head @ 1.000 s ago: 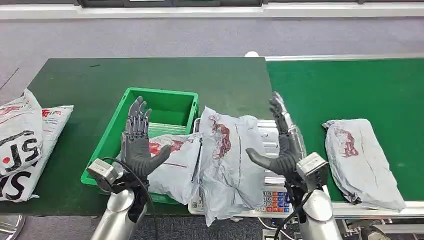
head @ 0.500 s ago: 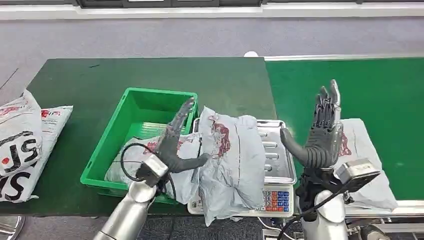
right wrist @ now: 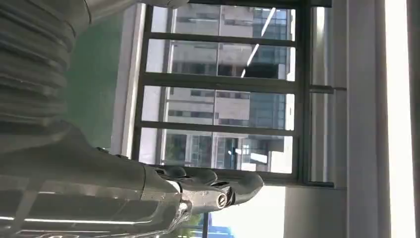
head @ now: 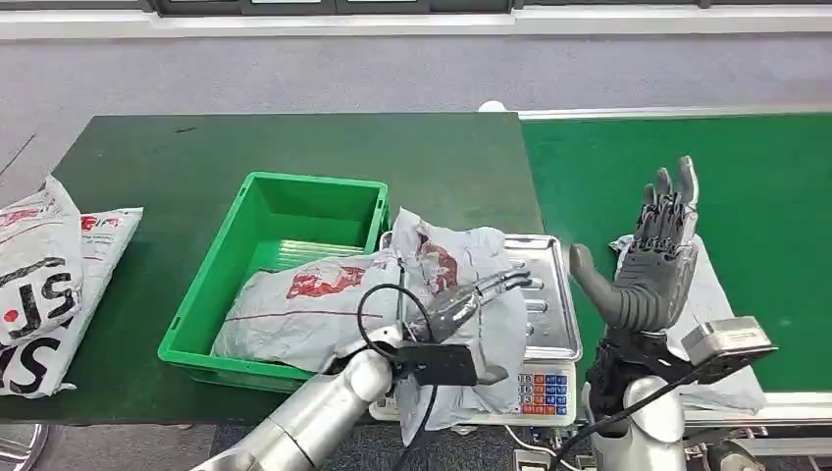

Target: Moved the parcel from conveyor to table for the left to box.

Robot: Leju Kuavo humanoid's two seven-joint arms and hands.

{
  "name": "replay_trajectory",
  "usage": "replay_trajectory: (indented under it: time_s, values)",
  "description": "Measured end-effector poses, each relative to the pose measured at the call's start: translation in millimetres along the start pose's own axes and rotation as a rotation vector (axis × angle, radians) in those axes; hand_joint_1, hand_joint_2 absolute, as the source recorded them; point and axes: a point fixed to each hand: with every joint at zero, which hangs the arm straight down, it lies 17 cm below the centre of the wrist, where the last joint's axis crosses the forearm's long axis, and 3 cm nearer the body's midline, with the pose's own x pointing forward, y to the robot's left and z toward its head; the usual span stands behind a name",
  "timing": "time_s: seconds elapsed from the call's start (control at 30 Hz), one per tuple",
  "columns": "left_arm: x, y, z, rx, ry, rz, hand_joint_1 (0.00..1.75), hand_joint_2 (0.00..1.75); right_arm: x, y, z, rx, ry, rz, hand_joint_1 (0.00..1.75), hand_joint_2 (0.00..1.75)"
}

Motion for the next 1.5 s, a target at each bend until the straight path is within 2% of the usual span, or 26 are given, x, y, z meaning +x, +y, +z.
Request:
replay_trajectory:
  time_s: [0.2,0.63,0.67,0.77,1.1,1.5]
  values:
    - [-33.7,-44.7,0.4,-0.157,0.189,-0.031,0.00,1.75,-0.1,-0.3,5.3,-0.004,0.016,0.021,0.00,1.75]
    - [-58.0,-60.5,7.9,-0.273,0.279,-0.170,0.00,1.75,-0.7,0.7,7.4,-0.013,0.032,0.025,0.00,1.75]
    - [-60.2,-62.1,9.2,-0.282,0.285,-0.176,1.75,1.75,-0.6,1.6,7.6,-0.012,0.032,0.021,0.00,1.75]
    - [-63.3,-61.9,10.2,-0.279,0.283,-0.191,1.75,1.75,-1.3,3.2,9.5,-0.009,0.037,0.021,0.00,1.75]
    - [-49.1,-37.2,0.5,-0.096,0.180,-0.195,1.75,1.75,-0.3,-0.9,14.1,-0.018,0.050,0.028,0.00,1.75]
    - [-46.1,-21.9,3.9,-0.021,0.166,-0.135,1.75,1.75,0.2,2.2,14.2,-0.001,0.055,0.014,0.00,1.75]
